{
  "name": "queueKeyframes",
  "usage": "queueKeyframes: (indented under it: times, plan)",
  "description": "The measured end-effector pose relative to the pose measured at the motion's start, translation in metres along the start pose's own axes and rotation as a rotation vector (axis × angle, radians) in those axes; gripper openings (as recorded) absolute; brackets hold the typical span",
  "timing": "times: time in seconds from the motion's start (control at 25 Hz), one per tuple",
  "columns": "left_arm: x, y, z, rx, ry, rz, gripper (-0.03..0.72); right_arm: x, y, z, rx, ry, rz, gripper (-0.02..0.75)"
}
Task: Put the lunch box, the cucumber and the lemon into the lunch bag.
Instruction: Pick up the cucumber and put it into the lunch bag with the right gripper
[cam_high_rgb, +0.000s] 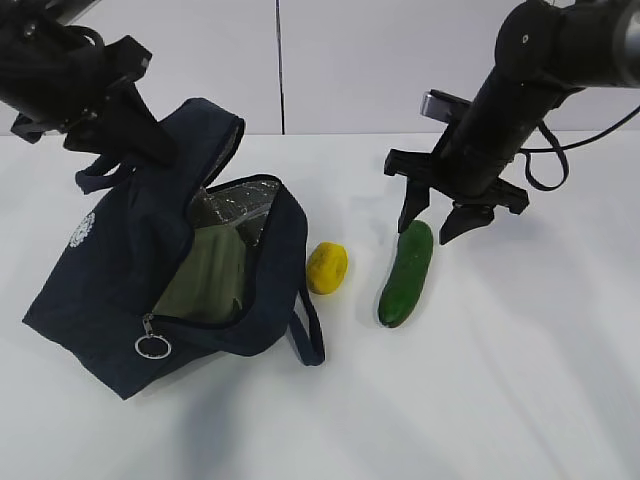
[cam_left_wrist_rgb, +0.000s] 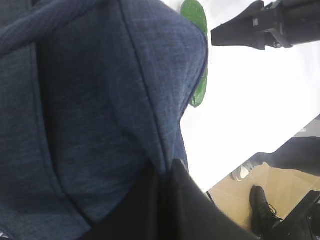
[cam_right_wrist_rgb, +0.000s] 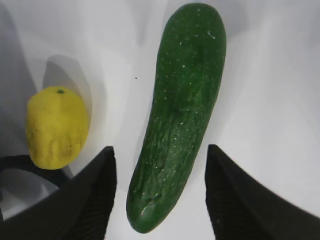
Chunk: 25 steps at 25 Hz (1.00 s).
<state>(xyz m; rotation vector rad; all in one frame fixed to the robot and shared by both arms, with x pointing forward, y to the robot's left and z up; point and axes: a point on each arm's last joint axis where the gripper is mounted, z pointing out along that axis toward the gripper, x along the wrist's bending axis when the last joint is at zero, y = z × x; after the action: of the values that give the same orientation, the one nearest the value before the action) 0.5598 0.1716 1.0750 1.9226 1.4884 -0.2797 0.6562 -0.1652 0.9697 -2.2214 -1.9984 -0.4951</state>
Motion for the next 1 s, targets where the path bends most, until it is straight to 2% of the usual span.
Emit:
queueKeyframes:
  times: [0.2, 0.4, 0.48, 0.76, 1.0]
  plan:
    - [0.0, 0.0, 0.0, 0.0, 0.0, 0.0, -0.001, -0.001, 0.002, 0.008, -0.009, 0.001, 0.006, 0.43]
    - [0.0, 0.0, 0.0, 0.0, 0.0, 0.0, -0.001, -0.002, 0.005, 0.011, -0.035, 0.005, -0.009, 0.552]
    - [0.0, 0.0, 0.0, 0.0, 0.0, 0.0, -0.001, -0.002, 0.007, 0.011, -0.051, 0.007, -0.01, 0.577]
    - [0.0, 0.0, 0.0, 0.0, 0.0, 0.0, -0.001, -0.006, 0.012, 0.013, -0.1, -0.036, -0.036, 0.591]
    - [0.0, 0.0, 0.0, 0.0, 0.0, 0.0, -0.001, -0.008, 0.012, 0.024, -0.079, -0.035, 0.006, 0.591]
